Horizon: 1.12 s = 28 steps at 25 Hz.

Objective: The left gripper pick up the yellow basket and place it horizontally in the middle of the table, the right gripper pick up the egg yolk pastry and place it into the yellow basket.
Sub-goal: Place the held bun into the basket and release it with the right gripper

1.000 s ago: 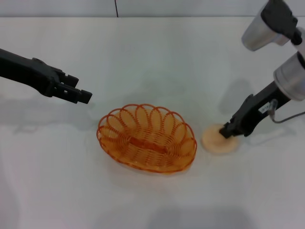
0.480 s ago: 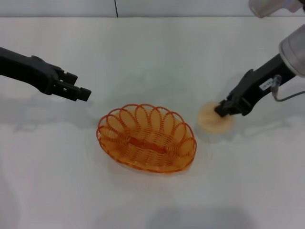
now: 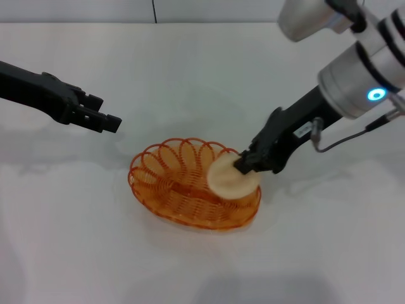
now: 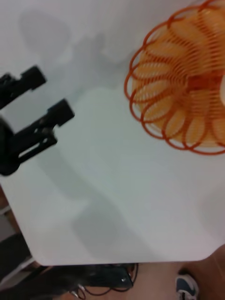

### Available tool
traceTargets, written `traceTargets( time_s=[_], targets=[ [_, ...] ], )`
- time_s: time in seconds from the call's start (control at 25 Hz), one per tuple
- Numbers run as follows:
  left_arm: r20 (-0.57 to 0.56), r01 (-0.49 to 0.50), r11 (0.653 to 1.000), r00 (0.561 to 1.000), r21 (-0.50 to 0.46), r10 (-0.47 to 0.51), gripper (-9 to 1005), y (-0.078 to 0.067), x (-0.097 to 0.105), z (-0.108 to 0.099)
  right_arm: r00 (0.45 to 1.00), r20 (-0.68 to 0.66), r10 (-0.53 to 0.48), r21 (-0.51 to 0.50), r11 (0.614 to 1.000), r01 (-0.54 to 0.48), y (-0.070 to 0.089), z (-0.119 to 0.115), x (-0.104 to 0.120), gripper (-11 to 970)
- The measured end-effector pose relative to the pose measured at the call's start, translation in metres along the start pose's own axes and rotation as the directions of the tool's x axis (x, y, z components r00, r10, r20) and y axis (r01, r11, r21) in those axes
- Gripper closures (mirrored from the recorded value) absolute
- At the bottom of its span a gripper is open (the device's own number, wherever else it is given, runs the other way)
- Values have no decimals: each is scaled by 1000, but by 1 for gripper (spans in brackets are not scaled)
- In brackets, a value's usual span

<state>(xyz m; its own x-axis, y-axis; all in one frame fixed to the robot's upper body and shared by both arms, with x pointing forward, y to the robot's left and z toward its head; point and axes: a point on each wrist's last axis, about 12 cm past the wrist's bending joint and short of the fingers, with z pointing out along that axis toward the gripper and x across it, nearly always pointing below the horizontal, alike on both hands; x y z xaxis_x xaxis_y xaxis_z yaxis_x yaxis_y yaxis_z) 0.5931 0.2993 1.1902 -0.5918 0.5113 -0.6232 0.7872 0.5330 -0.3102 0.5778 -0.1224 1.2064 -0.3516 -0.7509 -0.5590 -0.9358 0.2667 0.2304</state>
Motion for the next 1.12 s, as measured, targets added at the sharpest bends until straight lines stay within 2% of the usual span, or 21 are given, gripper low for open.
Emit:
traceTargets(
  time_s=[0.56, 1.12],
  targets=[
    [3, -4, 1000, 1000, 7, 4, 267, -2, -2, 3, 997, -9, -79, 25, 997, 79, 3, 21, -26, 891],
    [6, -1, 1000, 1000, 3, 1, 267, -1, -1, 4, 995, -9, -98, 20, 995, 99, 5, 22, -31, 841]
  ],
)
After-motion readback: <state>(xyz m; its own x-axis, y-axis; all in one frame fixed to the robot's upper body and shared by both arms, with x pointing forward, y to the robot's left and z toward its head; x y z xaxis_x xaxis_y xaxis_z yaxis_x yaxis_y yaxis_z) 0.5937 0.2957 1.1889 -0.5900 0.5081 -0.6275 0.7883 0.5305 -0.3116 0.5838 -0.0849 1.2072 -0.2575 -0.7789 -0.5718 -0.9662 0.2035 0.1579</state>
